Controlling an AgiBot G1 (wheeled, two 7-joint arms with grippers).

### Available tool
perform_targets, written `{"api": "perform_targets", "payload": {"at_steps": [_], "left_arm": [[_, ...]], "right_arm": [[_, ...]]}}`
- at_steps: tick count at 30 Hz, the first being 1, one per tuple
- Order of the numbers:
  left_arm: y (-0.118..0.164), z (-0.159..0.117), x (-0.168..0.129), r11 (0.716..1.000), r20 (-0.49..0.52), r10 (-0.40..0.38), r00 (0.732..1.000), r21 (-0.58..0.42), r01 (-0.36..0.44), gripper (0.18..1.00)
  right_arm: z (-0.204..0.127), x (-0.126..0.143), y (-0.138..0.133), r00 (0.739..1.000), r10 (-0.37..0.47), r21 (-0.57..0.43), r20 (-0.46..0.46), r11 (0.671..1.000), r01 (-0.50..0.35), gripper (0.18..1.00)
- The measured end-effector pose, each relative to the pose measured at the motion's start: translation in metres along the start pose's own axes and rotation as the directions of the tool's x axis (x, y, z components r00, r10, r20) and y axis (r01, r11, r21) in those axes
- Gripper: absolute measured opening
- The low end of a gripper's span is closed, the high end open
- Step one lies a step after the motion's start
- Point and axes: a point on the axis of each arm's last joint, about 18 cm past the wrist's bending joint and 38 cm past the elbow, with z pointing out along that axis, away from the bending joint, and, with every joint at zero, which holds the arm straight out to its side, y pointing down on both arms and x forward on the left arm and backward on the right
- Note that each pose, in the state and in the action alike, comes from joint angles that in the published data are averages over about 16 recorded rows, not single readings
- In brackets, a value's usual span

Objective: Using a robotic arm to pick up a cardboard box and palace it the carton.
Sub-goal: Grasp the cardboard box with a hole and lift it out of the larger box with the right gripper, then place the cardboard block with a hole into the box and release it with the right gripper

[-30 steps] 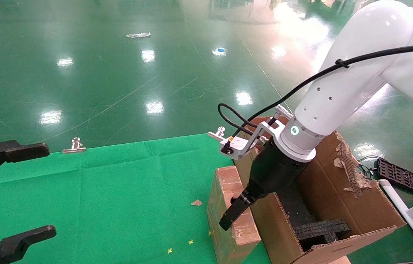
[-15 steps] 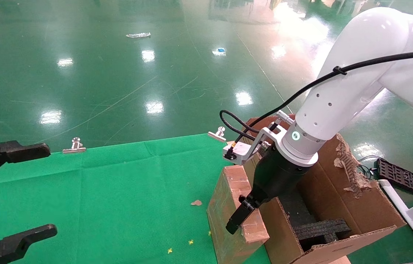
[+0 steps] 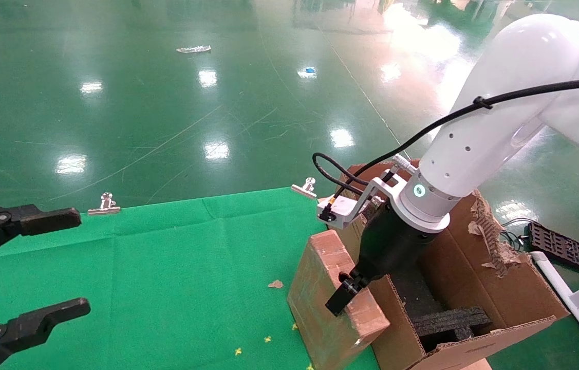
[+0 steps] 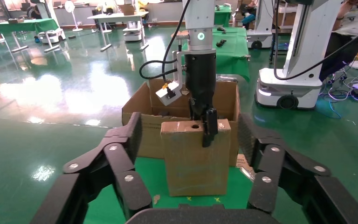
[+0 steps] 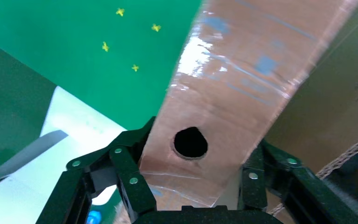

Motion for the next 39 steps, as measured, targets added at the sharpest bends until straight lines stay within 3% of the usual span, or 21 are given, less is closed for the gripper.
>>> {"api": "perform_targets", "payload": {"at_steps": [6,12,17,20,28,39], "left_arm": [[0.000,0.000,0.000,1.000,0.000,0.000,1.000,0.000,0.000,0.711],[0.000,0.000,0.000,1.000,0.000,0.000,1.000,0.000,0.000,0.571],[0.000,0.000,0.000,1.000,0.000,0.000,1.000,0.000,0.000,0.456],[0.000,0.000,0.000,1.000,0.000,0.000,1.000,0.000,0.000,0.400],[0.000,0.000,0.000,1.000,0.000,0.000,1.000,0.000,0.000,0.272],[0.000,0.000,0.000,1.000,0.000,0.000,1.000,0.000,0.000,0.207]], "right_arm": [[-0.034,0.008,-0.007,0.998,-0.063,0.154,-0.007,0.986,0.063,0.488],[-0.092,0.027,-0.011,0.991,-0.102,0.356,-0.086,0.926,0.126,0.391],[-0.144,0.052,0.000,0.979,-0.064,0.482,-0.194,0.863,0.152,0.349],[-0.168,0.069,0.013,0.968,-0.012,0.520,-0.249,0.842,0.145,0.339],[-0.191,0.114,0.063,0.937,0.157,0.525,-0.313,0.850,0.033,0.331],[-0.154,0.161,0.121,0.897,0.357,0.438,-0.261,0.872,-0.219,0.328]]}}
